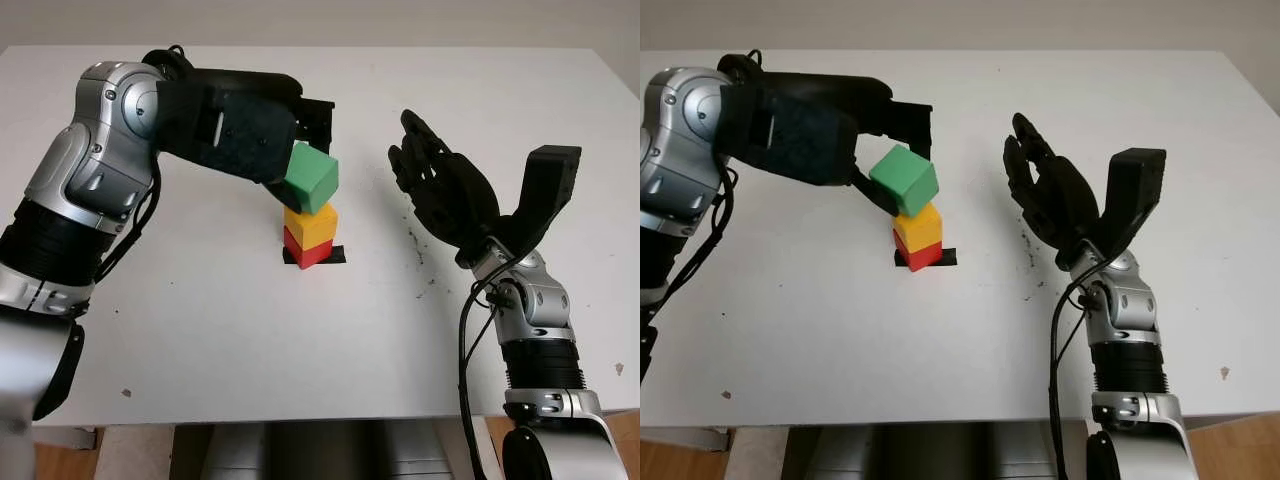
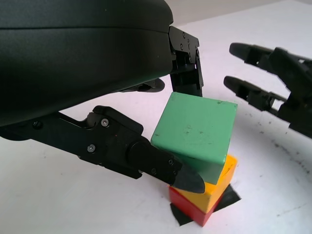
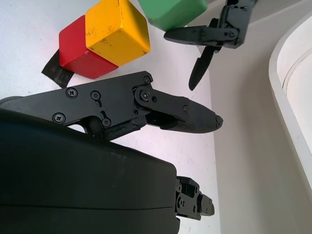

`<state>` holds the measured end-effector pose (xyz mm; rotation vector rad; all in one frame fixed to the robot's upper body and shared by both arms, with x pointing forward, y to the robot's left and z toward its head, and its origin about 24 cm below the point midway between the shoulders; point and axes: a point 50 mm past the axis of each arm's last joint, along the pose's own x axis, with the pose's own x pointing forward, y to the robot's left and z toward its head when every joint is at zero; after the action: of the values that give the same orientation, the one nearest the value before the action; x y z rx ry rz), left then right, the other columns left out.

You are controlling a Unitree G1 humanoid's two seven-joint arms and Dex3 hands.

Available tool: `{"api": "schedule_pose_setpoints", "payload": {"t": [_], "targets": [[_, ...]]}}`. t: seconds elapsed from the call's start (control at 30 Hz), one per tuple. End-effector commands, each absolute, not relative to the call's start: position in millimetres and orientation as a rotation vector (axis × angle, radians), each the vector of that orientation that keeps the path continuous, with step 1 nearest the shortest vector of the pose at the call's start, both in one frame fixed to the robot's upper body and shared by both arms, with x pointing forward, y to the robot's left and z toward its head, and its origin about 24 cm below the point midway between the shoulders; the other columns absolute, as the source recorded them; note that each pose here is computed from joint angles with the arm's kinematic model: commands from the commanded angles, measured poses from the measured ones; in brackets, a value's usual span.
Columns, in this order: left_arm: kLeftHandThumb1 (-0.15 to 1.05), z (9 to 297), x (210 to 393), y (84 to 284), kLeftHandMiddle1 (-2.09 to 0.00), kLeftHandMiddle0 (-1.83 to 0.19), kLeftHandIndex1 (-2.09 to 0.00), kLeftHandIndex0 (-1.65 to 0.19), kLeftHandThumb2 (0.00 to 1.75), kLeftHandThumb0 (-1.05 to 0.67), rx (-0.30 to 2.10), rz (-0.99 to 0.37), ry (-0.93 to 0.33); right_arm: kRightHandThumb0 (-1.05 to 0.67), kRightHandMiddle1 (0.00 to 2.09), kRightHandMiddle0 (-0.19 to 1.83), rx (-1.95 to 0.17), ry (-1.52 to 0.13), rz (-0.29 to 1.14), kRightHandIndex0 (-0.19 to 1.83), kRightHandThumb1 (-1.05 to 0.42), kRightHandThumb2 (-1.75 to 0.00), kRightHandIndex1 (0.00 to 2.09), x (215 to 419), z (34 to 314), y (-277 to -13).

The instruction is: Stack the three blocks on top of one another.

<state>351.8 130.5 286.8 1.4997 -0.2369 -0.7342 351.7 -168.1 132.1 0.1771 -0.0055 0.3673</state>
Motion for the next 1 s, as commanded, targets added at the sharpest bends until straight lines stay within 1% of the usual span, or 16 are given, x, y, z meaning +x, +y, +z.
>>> {"api": "schedule_pose_setpoints", "payload": {"t": [0.0,0.17,0.4,0.67,0.97], "targets": [[1.02,299.2,352.4,131.6,-0.01,-0.21,-1.63,-0.27,0.05,-0.47,1.521,-0.721,-0.280,-0.51,0.07,-0.09,0.167,-0.020,0.364,-0.14,-1.05,-0.58,0.06,350.4,133.8,-171.7],[1.00,298.8,357.5,133.3,-0.03,-0.20,-1.60,-0.31,0.05,-0.46,1.523,-0.742,-0.311,-0.51,0.06,-0.09,0.168,-0.021,0.369,-0.13,-1.05,-0.59,0.06,351.0,133.5,-172.2],[1.00,299.2,364.2,133.0,-0.03,-0.18,-1.61,-0.30,0.05,-0.44,1.507,-0.778,-0.347,-0.51,0.07,-0.08,0.181,-0.022,0.355,-0.12,-1.05,-0.58,0.06,350.6,133.0,-170.6],[1.02,298.3,368.8,128.5,-0.03,-0.17,-1.60,-0.29,0.06,-0.45,1.493,-0.788,-0.331,-0.50,0.08,-0.05,0.193,-0.014,0.334,-0.10,-1.05,-0.57,0.07,349.1,132.2,-171.1],[1.03,301.2,369.7,121.0,-0.04,-0.16,-1.65,-0.28,0.06,-0.46,1.472,-0.824,-0.336,-0.50,0.06,-0.09,0.166,-0.019,0.341,-0.12,-1.05,-0.60,0.05,348.9,130.3,-171.6]]}}
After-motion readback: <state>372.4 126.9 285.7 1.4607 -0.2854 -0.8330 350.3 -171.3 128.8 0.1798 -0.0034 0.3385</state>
